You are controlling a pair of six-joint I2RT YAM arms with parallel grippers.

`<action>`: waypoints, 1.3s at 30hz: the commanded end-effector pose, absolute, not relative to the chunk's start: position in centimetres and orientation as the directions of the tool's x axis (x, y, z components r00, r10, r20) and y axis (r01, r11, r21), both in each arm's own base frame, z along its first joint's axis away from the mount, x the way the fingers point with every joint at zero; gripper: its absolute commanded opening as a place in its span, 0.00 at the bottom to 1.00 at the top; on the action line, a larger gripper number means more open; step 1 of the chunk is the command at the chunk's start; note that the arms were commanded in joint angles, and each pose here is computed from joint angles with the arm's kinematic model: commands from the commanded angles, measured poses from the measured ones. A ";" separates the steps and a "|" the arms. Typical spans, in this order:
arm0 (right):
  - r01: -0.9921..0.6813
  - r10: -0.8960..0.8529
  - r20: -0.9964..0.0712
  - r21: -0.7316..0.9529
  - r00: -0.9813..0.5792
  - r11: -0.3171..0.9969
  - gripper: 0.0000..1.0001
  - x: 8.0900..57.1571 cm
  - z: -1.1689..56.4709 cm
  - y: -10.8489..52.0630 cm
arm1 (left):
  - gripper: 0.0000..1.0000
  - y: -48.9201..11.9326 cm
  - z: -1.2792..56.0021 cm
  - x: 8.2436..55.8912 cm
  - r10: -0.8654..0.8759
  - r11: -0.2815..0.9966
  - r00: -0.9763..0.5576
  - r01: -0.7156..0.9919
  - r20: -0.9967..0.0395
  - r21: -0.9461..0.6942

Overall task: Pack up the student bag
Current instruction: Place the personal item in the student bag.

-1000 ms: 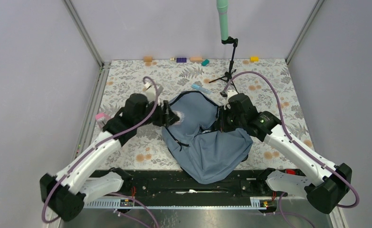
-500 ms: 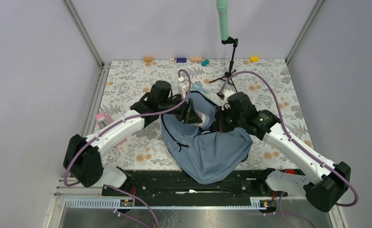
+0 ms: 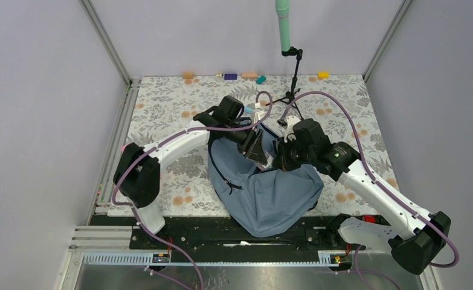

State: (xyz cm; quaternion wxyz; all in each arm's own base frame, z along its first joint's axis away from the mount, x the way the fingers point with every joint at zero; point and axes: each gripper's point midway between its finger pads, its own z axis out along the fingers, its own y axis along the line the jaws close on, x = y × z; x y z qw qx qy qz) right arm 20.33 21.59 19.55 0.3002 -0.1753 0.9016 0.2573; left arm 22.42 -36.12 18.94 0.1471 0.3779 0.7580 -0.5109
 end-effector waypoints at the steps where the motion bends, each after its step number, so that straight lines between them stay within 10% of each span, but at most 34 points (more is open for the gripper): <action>1: -0.566 -0.089 -0.770 0.380 -0.632 0.732 0.00 21.4 25.0 23.3 | 0.28 -36.9 18.4 19.6 0.537 0.060 -0.601 0.727 -0.592 -0.684; 14: -0.492 -0.060 -0.753 0.366 -0.656 0.790 0.00 22.5 22.7 22.5 | 0.53 -36.2 14.1 16.4 0.644 0.145 -0.591 0.719 -0.487 -0.680; 23: -0.489 -0.053 -0.752 0.372 -0.657 0.789 0.00 22.5 22.7 22.6 | 0.97 -35.6 15.8 18.5 0.533 0.266 -0.601 0.787 -0.596 -0.556; 39: -0.493 -0.031 -0.766 0.382 -0.642 0.781 0.00 22.2 23.7 22.4 | 0.87 -36.2 22.6 21.1 0.221 0.277 -0.603 0.793 -0.767 -0.543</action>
